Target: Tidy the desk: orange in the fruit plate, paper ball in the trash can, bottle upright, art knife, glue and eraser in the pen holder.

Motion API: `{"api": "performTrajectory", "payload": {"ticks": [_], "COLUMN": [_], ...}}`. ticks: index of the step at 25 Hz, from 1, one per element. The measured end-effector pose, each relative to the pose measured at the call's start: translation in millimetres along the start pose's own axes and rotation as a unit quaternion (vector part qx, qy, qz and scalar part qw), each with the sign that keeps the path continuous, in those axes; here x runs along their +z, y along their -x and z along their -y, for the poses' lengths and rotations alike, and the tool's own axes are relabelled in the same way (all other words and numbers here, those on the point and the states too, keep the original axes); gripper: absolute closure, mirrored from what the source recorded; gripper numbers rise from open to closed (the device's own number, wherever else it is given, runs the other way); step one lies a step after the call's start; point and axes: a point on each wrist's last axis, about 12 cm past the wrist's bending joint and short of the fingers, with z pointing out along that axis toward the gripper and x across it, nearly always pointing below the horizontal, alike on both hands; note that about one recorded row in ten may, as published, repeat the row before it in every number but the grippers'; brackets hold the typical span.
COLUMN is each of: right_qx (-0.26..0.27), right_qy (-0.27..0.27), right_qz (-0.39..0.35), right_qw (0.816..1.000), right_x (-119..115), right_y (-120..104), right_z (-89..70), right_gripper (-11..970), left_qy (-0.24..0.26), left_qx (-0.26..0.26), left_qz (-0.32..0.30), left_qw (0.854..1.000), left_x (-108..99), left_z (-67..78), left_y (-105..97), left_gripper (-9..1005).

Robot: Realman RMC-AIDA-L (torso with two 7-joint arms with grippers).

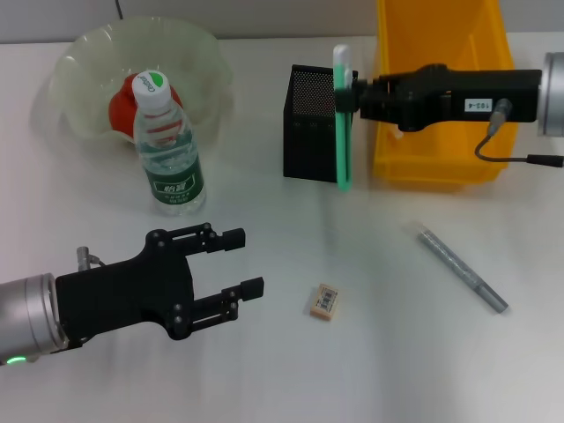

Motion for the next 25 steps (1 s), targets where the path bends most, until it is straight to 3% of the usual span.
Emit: {"api": "performTrajectory", "payload": {"ticks": [5, 14, 25], "right_qx": [-0.041, -0.099, -0.101], "right_qy": [0.033, -0.007, -0.071], "right_qz": [0.096, 0.203, 0.194], "right_qw": [0.994, 0.974, 0.973], "right_x": [-4.5, 1.4, 14.6], "right_y": [-13.3, -39.0, -48.1], "right_z": [7.4, 20.3, 36.0], "right_gripper": [782, 781, 782], "left_qy": [-0.001, -0.001, -0.003], "left_qx": [0.0, -0.004, -0.006], "left_qz": [0.0, 0.0, 0.0], "left_qw": [1.0, 1.0, 1.0], "left_x": [0.7, 2.0, 4.3], "left_z": [-0.1, 0.2, -0.8], "left_y": [0.1, -1.3, -0.8], "left_gripper": [391, 392, 392]}}
